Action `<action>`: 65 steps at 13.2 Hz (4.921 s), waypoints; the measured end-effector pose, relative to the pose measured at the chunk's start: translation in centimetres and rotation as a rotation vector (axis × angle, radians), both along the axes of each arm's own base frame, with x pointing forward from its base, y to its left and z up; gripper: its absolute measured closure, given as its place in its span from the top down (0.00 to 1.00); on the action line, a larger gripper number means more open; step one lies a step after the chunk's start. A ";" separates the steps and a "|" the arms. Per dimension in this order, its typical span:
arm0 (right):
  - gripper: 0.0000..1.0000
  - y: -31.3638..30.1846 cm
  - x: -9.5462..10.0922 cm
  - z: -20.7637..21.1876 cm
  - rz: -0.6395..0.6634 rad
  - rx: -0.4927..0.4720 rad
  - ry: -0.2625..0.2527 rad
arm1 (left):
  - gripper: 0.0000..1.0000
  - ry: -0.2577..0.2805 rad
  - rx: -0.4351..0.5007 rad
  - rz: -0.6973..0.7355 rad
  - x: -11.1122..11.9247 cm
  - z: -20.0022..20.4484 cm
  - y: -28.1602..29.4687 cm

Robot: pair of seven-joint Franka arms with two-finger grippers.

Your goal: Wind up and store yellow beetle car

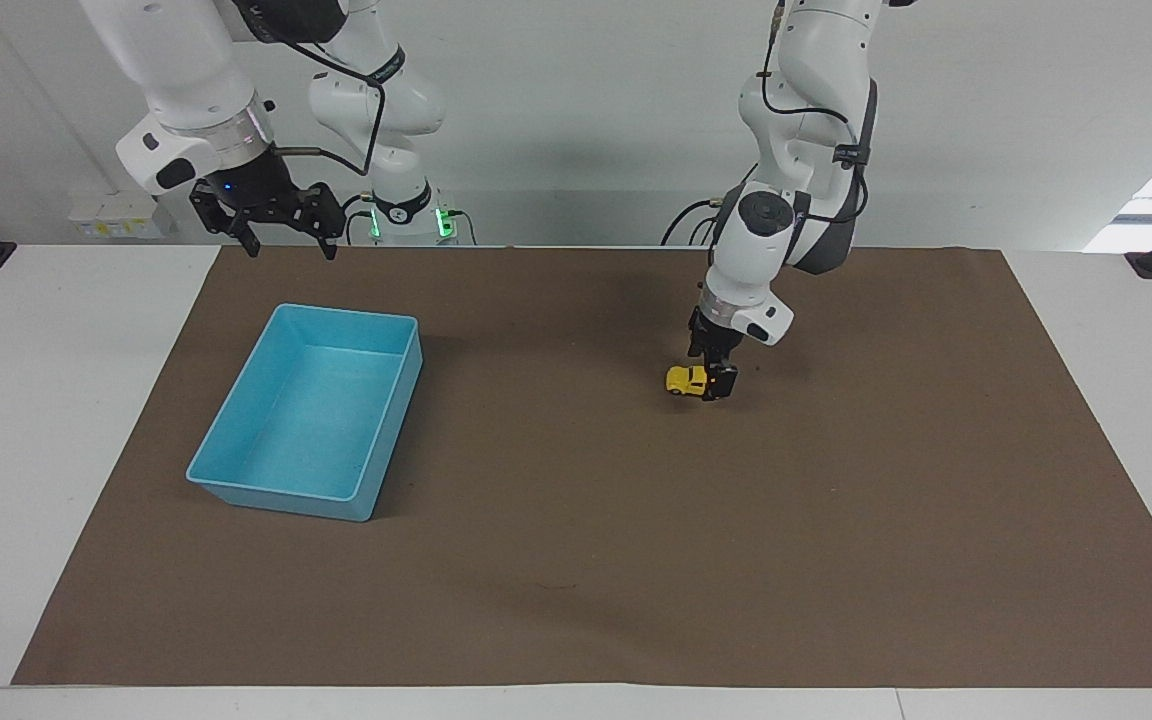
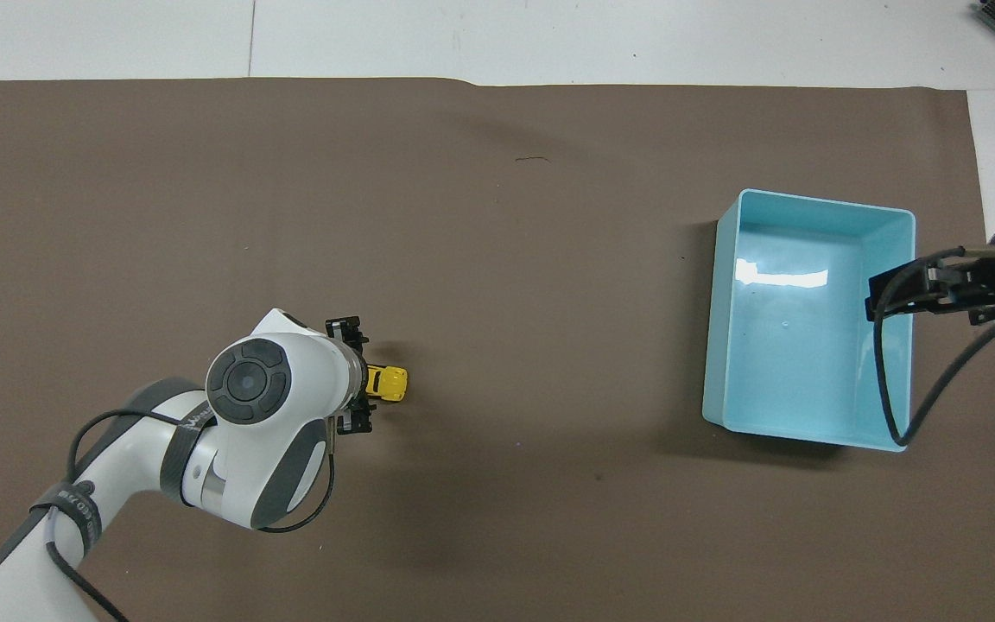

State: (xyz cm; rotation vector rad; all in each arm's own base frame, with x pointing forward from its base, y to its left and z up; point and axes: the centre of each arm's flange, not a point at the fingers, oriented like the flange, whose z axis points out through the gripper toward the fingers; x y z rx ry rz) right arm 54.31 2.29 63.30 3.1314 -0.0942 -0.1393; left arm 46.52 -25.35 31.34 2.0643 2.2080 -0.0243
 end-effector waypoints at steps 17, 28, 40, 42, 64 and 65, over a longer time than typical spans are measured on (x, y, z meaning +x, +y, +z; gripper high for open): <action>1.00 0.0 0.0 0.0 0.000 0.000 0.000 | 0.46 -0.053 -0.032 0.033 5.0 0.9 -0.9; 1.00 0.0 0.0 0.0 0.000 0.000 0.000 | 0.46 -0.030 -0.028 0.060 4.4 -0.3 -2.0; 1.00 0.0 0.0 0.0 0.000 0.000 0.000 | 0.46 0.008 -0.006 0.157 5.4 -0.5 5.0; 1.00 0.0 0.0 0.0 0.000 0.000 0.000 | 0.46 0.009 -0.002 0.157 5.3 -0.5 6.1; 1.00 0.0 0.0 0.0 0.000 0.000 0.000 | 1.00 0.052 0.017 0.154 8.4 1.3 9.4; 1.00 0.0 0.0 0.0 0.000 0.000 0.000 | 1.00 0.050 0.017 0.152 8.4 1.3 9.4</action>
